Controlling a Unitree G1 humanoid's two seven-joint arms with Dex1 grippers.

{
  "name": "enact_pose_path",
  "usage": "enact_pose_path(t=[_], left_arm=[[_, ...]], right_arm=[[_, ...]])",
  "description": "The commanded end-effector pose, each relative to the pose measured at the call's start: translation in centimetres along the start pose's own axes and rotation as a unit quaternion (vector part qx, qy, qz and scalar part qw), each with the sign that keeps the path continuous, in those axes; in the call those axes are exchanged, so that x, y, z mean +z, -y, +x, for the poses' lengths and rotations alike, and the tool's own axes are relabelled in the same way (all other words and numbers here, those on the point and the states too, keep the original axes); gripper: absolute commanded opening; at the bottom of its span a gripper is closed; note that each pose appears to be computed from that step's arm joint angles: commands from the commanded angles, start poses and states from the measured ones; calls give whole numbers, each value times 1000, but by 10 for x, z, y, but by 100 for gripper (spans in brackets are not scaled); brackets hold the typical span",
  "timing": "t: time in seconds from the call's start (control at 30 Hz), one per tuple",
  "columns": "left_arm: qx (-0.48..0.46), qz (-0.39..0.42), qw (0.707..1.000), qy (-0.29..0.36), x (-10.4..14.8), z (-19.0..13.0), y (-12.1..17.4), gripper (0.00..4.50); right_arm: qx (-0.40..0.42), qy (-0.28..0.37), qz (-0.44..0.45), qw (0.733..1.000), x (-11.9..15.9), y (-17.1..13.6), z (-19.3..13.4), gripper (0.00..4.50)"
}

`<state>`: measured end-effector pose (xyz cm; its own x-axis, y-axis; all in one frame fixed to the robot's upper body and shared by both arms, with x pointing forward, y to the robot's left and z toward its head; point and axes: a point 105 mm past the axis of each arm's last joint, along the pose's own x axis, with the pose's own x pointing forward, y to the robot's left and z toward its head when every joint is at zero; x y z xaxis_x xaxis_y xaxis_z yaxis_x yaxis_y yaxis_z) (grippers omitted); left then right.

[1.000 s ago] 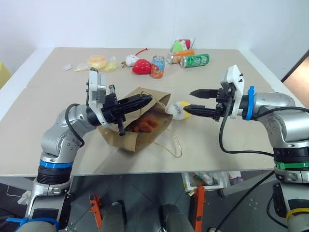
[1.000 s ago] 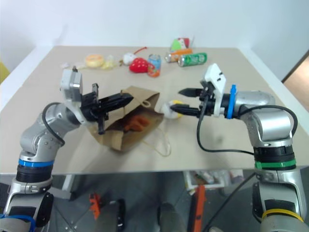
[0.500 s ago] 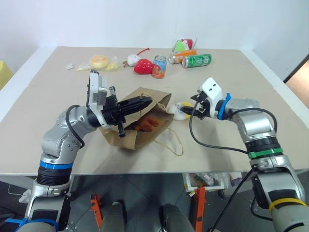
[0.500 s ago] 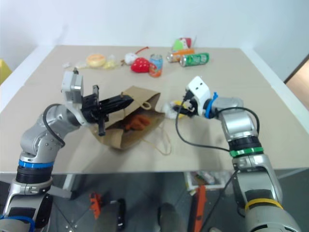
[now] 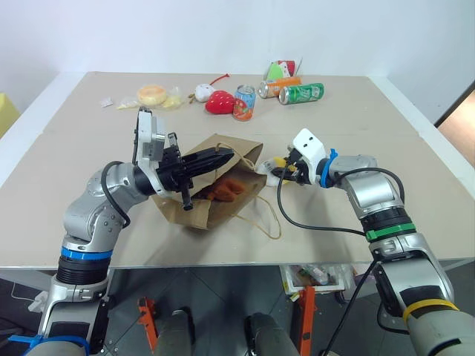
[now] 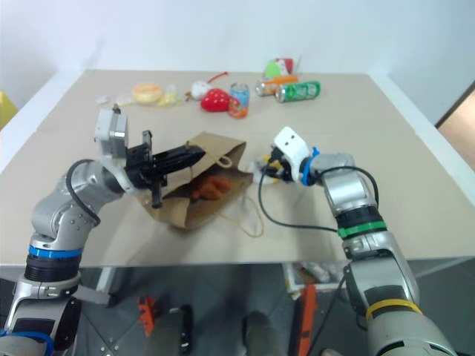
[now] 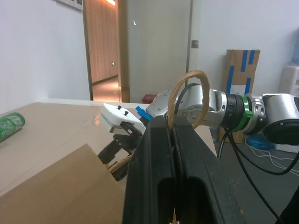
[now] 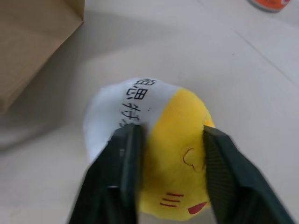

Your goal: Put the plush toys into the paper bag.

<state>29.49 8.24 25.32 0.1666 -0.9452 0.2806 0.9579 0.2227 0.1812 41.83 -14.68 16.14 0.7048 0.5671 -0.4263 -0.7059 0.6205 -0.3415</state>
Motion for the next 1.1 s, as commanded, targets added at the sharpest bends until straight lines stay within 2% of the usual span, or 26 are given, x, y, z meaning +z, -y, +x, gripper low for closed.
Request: enact_pose_path(t=[0.03,0.1,0.2,0.33,0.43,0.57,0.7,0.83,1.1], left_arm=[[-3,21,1000,16,10,1,4,0],[-2,21,1000,16,10,1,4,0],[0,20,1000,17,10,1,4,0],[0,20,1000,17,10,1,3,0],[0,19,1000,17,10,1,3,0],[1,19,1000,17,10,2,3,0],[2,20,1000,18,10,1,2,0],[2,21,1000,18,11,2,1,0],[2,23,1000,18,12,2,1,0]], right_arm=[[5,-8,-9,1000,-2,0,-8,56],[-12,-1,-6,1000,2,7,-11,4],[-45,35,2,998,18,21,-22,4],[-63,132,21,989,61,46,-68,4],[-19,152,-10,988,69,36,-95,4],[50,134,-59,988,67,9,-120,4],[114,132,-69,982,70,-23,-118,4],[175,120,-79,974,68,-57,-100,4],[236,133,-84,959,77,-100,-66,4]])
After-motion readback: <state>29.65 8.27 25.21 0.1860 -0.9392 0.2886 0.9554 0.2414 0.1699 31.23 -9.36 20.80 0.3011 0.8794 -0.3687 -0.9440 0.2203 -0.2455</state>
